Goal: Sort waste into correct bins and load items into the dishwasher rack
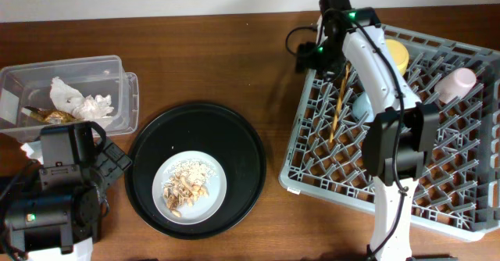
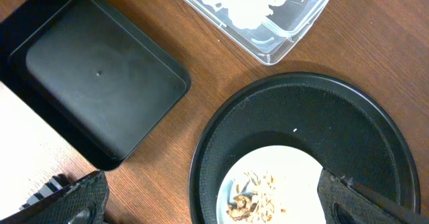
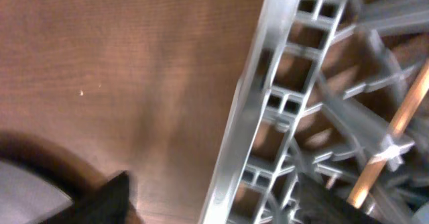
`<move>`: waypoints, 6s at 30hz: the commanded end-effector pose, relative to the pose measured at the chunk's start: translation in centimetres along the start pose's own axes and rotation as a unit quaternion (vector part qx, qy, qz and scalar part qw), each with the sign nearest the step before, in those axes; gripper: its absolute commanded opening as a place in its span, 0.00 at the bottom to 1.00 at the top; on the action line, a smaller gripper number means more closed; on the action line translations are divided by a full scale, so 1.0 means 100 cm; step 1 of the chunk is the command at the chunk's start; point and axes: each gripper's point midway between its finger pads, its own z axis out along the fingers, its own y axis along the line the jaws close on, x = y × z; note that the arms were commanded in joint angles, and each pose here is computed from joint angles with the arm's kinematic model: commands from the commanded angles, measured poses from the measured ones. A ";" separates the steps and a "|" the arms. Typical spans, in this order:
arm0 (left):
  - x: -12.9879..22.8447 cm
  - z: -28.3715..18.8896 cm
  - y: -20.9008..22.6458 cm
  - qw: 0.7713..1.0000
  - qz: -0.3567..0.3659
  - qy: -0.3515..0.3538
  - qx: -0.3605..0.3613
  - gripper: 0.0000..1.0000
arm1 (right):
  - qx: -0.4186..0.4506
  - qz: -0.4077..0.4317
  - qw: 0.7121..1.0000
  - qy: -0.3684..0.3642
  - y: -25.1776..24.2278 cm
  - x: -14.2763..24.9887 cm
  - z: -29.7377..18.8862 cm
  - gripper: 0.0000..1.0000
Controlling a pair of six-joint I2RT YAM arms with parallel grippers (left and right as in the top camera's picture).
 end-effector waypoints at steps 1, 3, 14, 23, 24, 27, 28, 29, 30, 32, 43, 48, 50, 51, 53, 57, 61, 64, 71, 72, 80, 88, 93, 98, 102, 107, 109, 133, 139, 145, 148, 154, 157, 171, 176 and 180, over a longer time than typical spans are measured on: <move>-0.004 -0.002 0.001 1.000 -0.009 -0.007 -0.001 0.99 | 0.030 0.013 0.999 0.012 0.009 0.019 -0.015 0.98; -0.004 -0.002 0.001 1.000 -0.009 -0.007 -0.001 0.99 | 0.014 0.006 1.000 0.025 0.021 0.027 -0.011 0.98; -0.004 -0.002 0.001 1.000 -0.009 -0.007 -0.001 0.99 | 0.090 0.134 0.984 0.071 0.014 0.074 0.039 0.34; -0.004 -0.002 0.001 1.000 -0.009 -0.007 -0.001 0.99 | 0.100 -0.022 0.985 0.142 0.003 0.102 0.033 0.11; -0.004 -0.002 0.001 1.000 -0.009 -0.007 -0.001 0.99 | 0.101 -0.032 0.983 0.153 0.001 0.107 0.031 0.07; -0.004 -0.002 0.001 1.000 -0.009 -0.007 -0.001 0.99 | 0.103 -0.052 0.978 0.172 -0.001 0.115 0.028 0.04; -0.004 -0.002 0.001 1.000 -0.009 -0.007 -0.001 0.99 | 0.102 -0.064 0.976 0.179 -0.001 0.118 0.027 0.04; -0.004 -0.002 0.001 1.000 -0.009 -0.007 -0.001 0.99 | 0.101 -0.082 0.974 0.187 -0.001 0.121 0.026 0.04; -0.004 -0.002 0.001 1.000 -0.009 -0.007 -0.001 0.99 | 0.096 -0.116 0.969 0.195 0.002 0.125 0.026 0.04; -0.004 -0.002 0.001 1.000 -0.009 -0.007 -0.001 0.99 | 0.086 -0.187 0.956 0.210 0.009 0.133 0.025 0.04; -0.004 -0.002 0.001 1.000 -0.009 -0.007 -0.001 0.99 | 0.088 -0.147 0.971 0.167 0.034 0.125 0.036 0.04; -0.004 -0.002 0.001 1.000 -0.009 -0.007 -0.001 0.99 | 0.097 0.018 0.989 0.114 0.042 0.108 0.042 0.04; -0.004 -0.002 0.001 1.000 -0.009 -0.007 -0.001 0.99 | 0.095 0.040 0.989 0.104 0.044 0.104 0.044 0.04; -0.004 -0.002 0.001 1.000 -0.009 -0.007 -0.001 0.99 | 0.095 0.040 0.989 0.102 0.044 0.104 0.044 0.04; -0.004 -0.002 0.001 1.000 -0.009 -0.007 -0.001 0.99 | 0.096 0.035 0.989 0.103 0.044 0.104 0.044 0.04; -0.004 -0.002 0.001 1.000 -0.009 -0.007 -0.001 0.99 | 0.092 -0.018 0.989 0.116 0.042 0.108 0.042 0.04; -0.004 -0.002 0.001 1.000 -0.009 -0.007 -0.001 0.99 | 0.090 -0.070 0.984 0.134 0.040 0.114 0.040 0.04; -0.004 -0.002 0.001 1.000 -0.009 -0.007 -0.001 0.99 | 0.093 -0.069 0.984 0.136 0.038 0.115 0.040 0.05; -0.004 -0.002 0.001 1.000 -0.009 -0.007 -0.001 0.99 | 0.088 -0.066 0.986 0.124 0.048 0.104 0.013 0.50; -0.004 -0.002 0.001 1.000 -0.009 -0.007 -0.001 0.99 | 0.085 -0.067 0.987 0.118 0.051 0.101 0.005 0.51; -0.004 -0.002 0.001 1.000 -0.009 -0.007 -0.001 0.99 | 0.032 -0.018 0.999 -0.024 0.023 0.049 -0.159 0.98; -0.004 -0.002 0.001 1.000 -0.009 -0.007 -0.001 0.99 | 0.136 -0.023 0.977 -0.161 -0.128 0.047 -0.288 0.98; -0.004 -0.002 0.001 1.000 -0.009 -0.007 -0.001 0.99 | 0.152 0.031 0.975 -0.157 -0.171 0.049 -0.291 0.98; 0.001 -0.003 -0.009 1.000 -0.010 0.010 0.027 0.99 | 0.153 0.033 0.975 -0.157 -0.173 0.049 -0.292 0.98; 0.058 -0.029 -0.076 0.957 0.037 0.166 0.236 0.99 | 0.153 0.033 0.975 -0.157 -0.173 0.049 -0.292 0.98; 0.094 -0.036 -0.098 0.932 0.126 0.205 0.270 0.64 | 0.153 0.033 0.975 -0.157 -0.173 0.049 -0.292 0.98; 0.107 -0.035 -0.110 0.925 0.172 0.210 0.267 0.67 | 0.153 0.033 0.975 -0.157 -0.173 0.049 -0.292 0.98; 0.241 0.169 -0.186 0.941 0.226 0.242 -0.066 0.38 | 0.153 0.033 0.975 -0.157 -0.173 0.049 -0.292 0.98; 0.241 0.168 -0.183 0.940 0.227 0.244 -0.071 0.26 | 0.153 0.033 0.975 -0.157 -0.173 0.049 -0.292 0.98; 0.241 0.164 -0.170 0.934 0.237 0.252 -0.095 0.01 | 0.153 0.033 0.975 -0.157 -0.173 0.049 -0.292 0.98; 0.234 0.162 -0.161 0.931 0.248 0.242 -0.119 0.01 | 0.153 0.033 0.975 -0.157 -0.173 0.049 -0.292 0.99; 0.194 0.141 -0.150 0.923 0.273 0.205 -0.180 0.01 | 0.153 0.033 0.975 -0.157 -0.173 0.049 -0.292 0.98; 0.161 0.134 -0.147 0.923 0.263 0.193 -0.202 0.01 | 0.153 0.033 0.975 -0.157 -0.173 0.049 -0.292 0.98; -0.011 0.142 -0.111 0.954 0.110 0.254 -0.117 0.01 | 0.153 0.033 0.975 -0.157 -0.173 0.049 -0.292 0.98; -0.041 0.162 -0.071 0.955 -0.004 0.290 -0.068 0.01 | 0.153 0.033 0.975 -0.157 -0.173 0.049 -0.292 0.99; -0.064 0.174 -0.032 0.948 -0.103 0.298 -0.043 0.01 | 0.153 0.033 0.975 -0.157 -0.173 0.049 -0.292 0.98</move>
